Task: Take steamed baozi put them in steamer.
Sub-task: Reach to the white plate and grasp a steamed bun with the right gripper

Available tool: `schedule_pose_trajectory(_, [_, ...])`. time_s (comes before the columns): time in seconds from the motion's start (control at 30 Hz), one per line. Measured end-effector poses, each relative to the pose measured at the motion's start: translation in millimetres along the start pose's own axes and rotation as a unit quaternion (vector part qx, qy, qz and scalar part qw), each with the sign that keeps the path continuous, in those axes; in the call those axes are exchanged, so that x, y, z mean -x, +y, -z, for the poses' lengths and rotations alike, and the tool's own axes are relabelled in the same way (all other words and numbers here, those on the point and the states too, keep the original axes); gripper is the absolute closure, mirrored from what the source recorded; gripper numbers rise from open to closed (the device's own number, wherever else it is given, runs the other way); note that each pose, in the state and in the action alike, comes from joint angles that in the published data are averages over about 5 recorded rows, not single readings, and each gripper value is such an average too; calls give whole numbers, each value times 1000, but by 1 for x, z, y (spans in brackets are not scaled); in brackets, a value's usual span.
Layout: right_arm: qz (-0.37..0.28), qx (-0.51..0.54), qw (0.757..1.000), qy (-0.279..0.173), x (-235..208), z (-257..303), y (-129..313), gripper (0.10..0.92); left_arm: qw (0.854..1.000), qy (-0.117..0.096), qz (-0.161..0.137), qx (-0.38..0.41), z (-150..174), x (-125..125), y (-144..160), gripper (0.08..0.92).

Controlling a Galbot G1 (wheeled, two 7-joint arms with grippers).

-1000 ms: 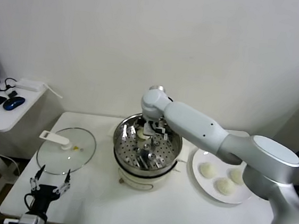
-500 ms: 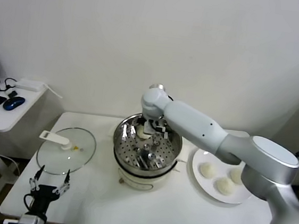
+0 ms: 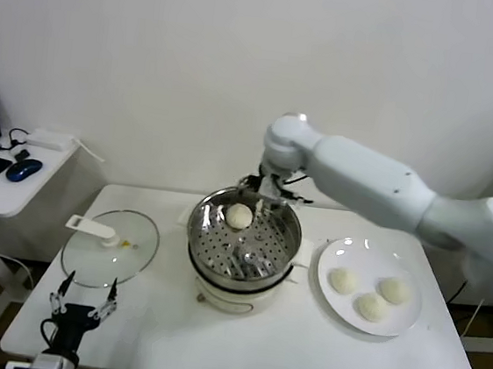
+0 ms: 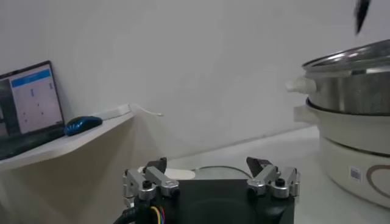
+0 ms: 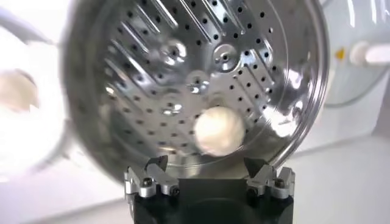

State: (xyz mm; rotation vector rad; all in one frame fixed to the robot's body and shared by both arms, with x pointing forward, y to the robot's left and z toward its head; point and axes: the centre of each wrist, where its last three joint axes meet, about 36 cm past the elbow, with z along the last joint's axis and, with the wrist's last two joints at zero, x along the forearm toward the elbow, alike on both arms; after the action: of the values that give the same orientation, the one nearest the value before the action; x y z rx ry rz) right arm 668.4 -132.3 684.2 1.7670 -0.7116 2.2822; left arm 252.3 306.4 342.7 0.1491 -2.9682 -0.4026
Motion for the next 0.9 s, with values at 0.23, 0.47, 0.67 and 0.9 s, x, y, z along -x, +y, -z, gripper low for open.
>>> schedule_pose_trajectory(0.23, [-4,209,977,-44,-26,-41,92,200,1000,-5,-2,-7,4,2,-5,177])
schedule_pose_trajectory(0.47, [-2,385,921,-67,-13,-60,185,200,1000,-8,-5,-12,8,1,-7,177])
schedule_pose_trajectory(0.67, [8,474,877,-75,22,-56,236,200,1000,-8,-6,-12,10,-3,-8,177])
schedule_pose_trajectory(0.9, [29,522,849,-77,64,-49,264,200,1000,-7,-3,-13,10,-6,-5,177])
